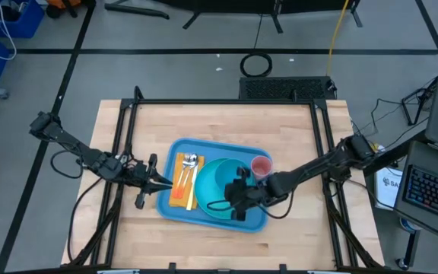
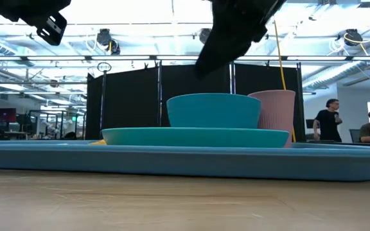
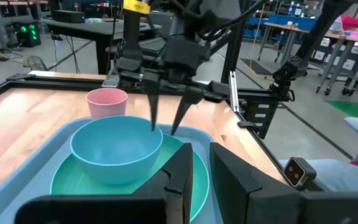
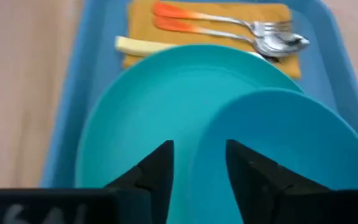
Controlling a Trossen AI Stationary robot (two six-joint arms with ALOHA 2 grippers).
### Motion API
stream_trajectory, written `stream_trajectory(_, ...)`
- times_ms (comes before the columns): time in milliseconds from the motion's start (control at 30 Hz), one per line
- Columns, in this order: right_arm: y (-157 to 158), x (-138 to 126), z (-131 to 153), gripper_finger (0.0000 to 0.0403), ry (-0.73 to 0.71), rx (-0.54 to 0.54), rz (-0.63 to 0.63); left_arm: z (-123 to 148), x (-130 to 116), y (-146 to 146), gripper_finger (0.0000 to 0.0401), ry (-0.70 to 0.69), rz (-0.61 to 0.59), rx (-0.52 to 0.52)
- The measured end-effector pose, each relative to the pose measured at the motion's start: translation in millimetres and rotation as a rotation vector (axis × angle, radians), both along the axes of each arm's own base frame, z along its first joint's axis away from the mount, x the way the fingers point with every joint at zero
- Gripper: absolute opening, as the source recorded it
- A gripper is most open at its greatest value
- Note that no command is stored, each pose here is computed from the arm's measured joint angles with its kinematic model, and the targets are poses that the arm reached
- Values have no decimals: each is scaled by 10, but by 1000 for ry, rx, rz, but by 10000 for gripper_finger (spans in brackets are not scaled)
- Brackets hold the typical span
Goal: Set up tray
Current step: Move the blue bowl to the bottom left of the green plate
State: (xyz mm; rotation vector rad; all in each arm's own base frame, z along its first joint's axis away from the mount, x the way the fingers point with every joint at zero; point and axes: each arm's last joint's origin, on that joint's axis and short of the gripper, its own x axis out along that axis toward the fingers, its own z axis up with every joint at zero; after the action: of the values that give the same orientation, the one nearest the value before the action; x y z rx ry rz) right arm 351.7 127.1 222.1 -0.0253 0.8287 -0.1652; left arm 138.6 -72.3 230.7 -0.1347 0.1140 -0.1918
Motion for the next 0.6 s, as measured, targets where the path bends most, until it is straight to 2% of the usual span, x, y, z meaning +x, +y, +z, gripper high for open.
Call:
stream_trajectory(133, -66, 21, -49, 166, 24, -12, -32, 0, 0, 0, 58, 0, 0, -1)
stream_trajectory(267, -108, 55, -104, 188, 48, 25, -32, 0, 0, 0, 58, 0, 0, 0)
stream_trajectory(600, -169, 87, -182, 188, 57, 108, -19, -3, 1, -1, 58, 2, 0, 2)
